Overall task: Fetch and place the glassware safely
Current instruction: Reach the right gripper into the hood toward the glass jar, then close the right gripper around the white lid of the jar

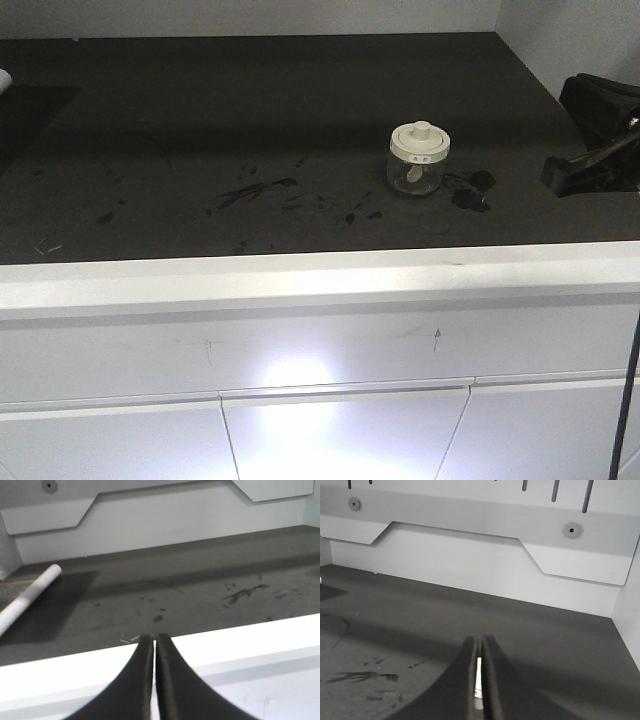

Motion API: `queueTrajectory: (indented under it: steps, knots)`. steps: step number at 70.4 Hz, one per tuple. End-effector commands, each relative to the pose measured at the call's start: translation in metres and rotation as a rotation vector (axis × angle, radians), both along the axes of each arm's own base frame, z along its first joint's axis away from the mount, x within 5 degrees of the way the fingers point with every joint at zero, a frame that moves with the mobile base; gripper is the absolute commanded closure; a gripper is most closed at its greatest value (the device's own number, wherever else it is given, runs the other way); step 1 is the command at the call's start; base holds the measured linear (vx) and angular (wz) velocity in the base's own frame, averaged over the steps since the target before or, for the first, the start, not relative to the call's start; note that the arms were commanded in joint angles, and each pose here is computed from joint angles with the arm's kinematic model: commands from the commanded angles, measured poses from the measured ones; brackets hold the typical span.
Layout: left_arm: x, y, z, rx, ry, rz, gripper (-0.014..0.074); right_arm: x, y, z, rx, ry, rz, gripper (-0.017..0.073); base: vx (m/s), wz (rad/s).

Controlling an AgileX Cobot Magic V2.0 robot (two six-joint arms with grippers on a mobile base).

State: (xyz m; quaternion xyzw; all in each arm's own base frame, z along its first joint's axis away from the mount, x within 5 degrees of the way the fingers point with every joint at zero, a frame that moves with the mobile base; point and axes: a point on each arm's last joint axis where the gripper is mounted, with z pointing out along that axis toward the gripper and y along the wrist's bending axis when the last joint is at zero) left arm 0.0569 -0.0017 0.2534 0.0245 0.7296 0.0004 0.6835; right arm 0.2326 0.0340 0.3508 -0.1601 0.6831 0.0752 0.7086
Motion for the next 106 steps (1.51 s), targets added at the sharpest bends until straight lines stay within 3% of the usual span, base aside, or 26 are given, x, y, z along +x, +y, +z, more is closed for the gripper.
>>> queueTrajectory:
  steps: [1, 22, 43, 51, 67, 74, 106]
  knots:
    - [-0.001, 0.0, 0.016, -0.026, -0.106, -0.002, 0.0601, -0.005, 0.003, 0.018, 0.024, -0.081, 0.034, 0.056, 0.0, 0.0]
    - [-0.001, 0.0, 0.016, -0.025, -0.104, -0.002, 0.0601, -0.002, 0.0, 0.015, 0.023, -0.052, 0.005, 0.056, 0.0, 0.0]
    - [-0.001, 0.0, 0.014, -0.024, -0.089, -0.002, 0.0601, 0.023, 0.001, -0.011, 0.046, 0.048, 0.01, 0.0542, 0.0, 0.0]
    - [-0.001, 0.0, 0.014, -0.024, -0.089, -0.002, 0.0601, 0.036, 0.004, -0.023, 0.09, 0.075, 0.039, 0.0468, 0.0, 0.0]
    - [-0.001, 0.0, 0.014, -0.024, -0.089, -0.002, 0.0601, 0.072, 0.012, -0.047, 0.102, 0.093, 0.12, 0.0153, 0.0, 0.0]
    - [-0.001, 0.0, 0.014, -0.024, -0.089, -0.002, 0.0601, 0.094, 0.014, -0.053, 0.107, 0.095, 0.131, 0.0073, 0.0, 0.0]
    - [-0.001, 0.0, 0.014, -0.024, -0.089, -0.002, 0.0601, 0.19, 0.021, -0.071, 0.106, 0.009, 0.202, 0.0061, 0.0, 0.0]
